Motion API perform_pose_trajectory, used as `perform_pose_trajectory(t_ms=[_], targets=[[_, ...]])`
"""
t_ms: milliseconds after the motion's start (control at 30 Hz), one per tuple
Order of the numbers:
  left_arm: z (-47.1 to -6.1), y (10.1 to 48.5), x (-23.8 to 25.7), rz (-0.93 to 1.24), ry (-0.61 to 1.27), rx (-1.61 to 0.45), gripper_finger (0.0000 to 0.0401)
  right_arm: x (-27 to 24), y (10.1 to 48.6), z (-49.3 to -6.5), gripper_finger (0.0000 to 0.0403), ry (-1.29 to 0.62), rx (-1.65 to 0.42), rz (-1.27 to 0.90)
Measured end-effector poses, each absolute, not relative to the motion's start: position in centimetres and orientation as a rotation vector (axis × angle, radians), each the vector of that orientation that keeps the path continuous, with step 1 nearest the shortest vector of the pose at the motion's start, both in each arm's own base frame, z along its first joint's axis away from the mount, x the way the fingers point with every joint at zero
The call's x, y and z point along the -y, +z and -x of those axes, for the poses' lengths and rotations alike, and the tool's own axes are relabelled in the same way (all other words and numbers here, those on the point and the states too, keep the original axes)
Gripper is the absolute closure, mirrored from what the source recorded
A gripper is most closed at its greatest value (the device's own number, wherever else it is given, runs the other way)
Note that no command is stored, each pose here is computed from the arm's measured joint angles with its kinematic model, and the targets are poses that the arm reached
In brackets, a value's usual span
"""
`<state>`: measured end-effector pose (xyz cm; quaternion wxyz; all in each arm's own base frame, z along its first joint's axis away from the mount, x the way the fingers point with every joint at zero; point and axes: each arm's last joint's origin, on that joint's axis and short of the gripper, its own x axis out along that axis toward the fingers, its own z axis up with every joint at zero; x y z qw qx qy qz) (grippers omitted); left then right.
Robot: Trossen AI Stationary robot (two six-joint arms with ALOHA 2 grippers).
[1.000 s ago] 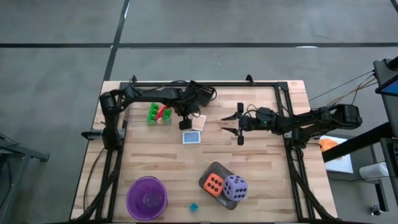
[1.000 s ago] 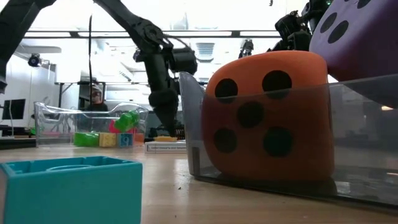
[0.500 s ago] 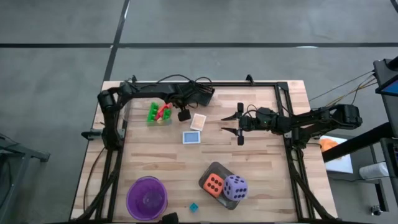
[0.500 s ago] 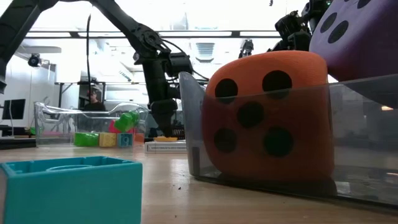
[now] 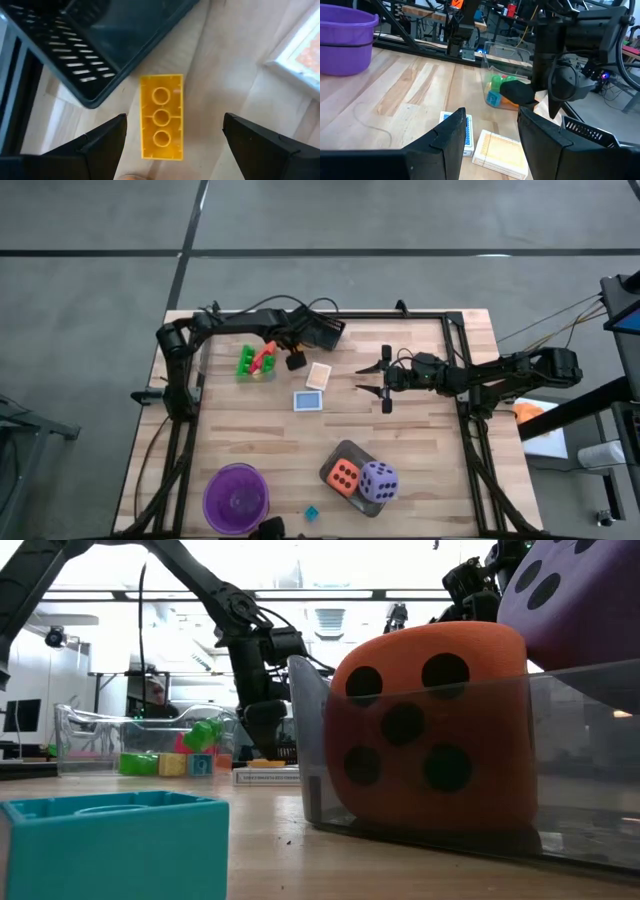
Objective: Pick & Place Toys
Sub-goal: Put the yellow game piece into the transparent bin
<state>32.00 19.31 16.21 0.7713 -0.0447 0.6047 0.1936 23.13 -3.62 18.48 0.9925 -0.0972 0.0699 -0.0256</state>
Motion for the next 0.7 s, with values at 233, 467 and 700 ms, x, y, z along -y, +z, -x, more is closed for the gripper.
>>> perform_pose_trajectory(t_ms=[233, 467, 700], targets=[[-31.8, 15.4, -19.1, 0.198, 0.4, -1.264, 0.0069, 3.6, 18.5, -23.1, 0.023, -0.051, -0.136, 0.195], [-31.6, 15.1, -18.5, 0.268, 0.344, -1.291, 0.0069, 3.6, 18.5, -23.1, 0.023, -0.052, -0.137, 0.195], [-32.0, 15.1, -17.5, 0.312, 0.313, -1.294, 0.0069, 3.6, 18.5, -23.1, 0.023, -0.052, -0.137, 0.195]])
